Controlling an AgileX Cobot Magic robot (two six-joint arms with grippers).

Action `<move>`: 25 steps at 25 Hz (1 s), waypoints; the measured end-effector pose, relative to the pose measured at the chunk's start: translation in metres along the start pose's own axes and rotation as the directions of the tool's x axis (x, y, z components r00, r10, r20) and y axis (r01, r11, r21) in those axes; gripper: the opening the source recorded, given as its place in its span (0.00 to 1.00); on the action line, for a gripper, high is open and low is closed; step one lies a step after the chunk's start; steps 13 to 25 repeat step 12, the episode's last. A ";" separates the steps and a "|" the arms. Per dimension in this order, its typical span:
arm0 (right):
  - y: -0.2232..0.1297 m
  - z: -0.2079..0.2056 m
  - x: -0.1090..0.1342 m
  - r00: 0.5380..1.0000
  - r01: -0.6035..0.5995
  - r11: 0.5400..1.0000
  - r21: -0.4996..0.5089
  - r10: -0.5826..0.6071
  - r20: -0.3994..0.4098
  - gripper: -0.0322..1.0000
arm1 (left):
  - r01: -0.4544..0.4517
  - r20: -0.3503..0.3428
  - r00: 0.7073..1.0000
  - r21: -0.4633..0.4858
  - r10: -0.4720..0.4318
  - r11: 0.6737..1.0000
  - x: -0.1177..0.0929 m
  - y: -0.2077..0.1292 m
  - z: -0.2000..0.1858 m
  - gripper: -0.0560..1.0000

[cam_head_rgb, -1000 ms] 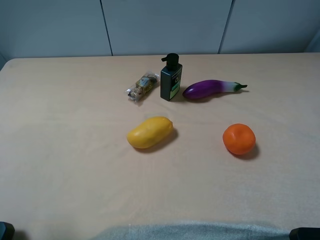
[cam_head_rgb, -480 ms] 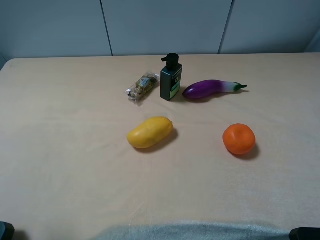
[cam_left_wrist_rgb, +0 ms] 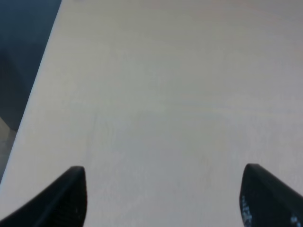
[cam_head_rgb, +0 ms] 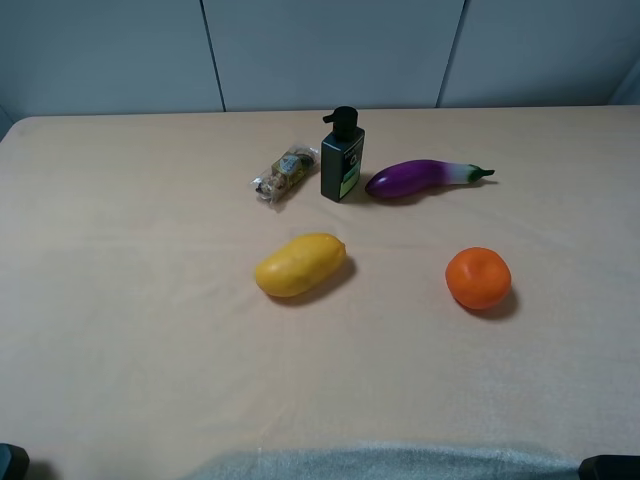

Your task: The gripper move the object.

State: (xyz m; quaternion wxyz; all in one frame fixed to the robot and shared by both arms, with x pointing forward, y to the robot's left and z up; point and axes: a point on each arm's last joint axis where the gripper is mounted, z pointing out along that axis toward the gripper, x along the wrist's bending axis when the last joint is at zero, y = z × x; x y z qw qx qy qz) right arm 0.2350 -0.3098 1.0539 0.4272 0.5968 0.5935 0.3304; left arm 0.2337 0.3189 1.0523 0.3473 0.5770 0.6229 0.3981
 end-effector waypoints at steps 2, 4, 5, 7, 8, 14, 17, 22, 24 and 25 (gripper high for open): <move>0.000 0.000 0.000 1.000 0.000 1.000 0.000 0.000 0.000 0.64 | 0.000 0.000 1.000 0.000 0.000 1.000 0.000 0.000 0.000 0.75; 0.000 0.000 0.000 1.000 0.000 1.000 0.000 0.000 0.000 0.64 | 0.000 0.000 1.000 0.000 0.000 1.000 0.000 0.000 0.000 0.75; 0.000 0.000 0.000 1.000 0.000 1.000 0.000 0.000 0.000 0.64 | 0.000 0.000 1.000 0.000 0.000 1.000 0.000 0.000 0.000 0.75; 0.000 0.000 0.000 1.000 0.000 1.000 0.000 0.000 0.000 0.64 | 0.000 0.000 1.000 0.000 0.000 1.000 0.000 0.000 0.000 0.75; 0.000 0.000 0.000 1.000 0.000 1.000 0.000 0.000 0.000 0.64 | 0.000 0.000 1.000 0.000 0.000 1.000 0.000 0.000 0.000 0.75; 0.000 0.000 0.000 1.000 0.000 1.000 0.000 0.000 0.000 0.64 | 0.000 0.000 1.000 0.000 0.000 1.000 0.000 0.000 0.000 0.75; 0.000 0.000 0.000 1.000 0.000 1.000 0.000 0.000 0.000 0.64 | 0.000 0.000 1.000 0.000 0.000 1.000 0.000 0.000 0.000 0.75; 0.000 0.000 0.000 1.000 0.000 1.000 0.000 0.000 0.000 0.64 | 0.000 0.000 1.000 0.000 0.000 1.000 0.000 0.000 0.000 0.75; 0.000 0.000 0.000 1.000 0.000 1.000 0.000 0.000 0.000 0.64 | 0.000 0.000 1.000 0.000 0.000 1.000 0.000 0.000 0.000 0.75; 0.000 0.000 0.000 1.000 0.000 1.000 0.000 0.000 0.000 0.64 | 0.000 0.000 1.000 0.000 0.000 1.000 0.000 0.000 0.000 0.75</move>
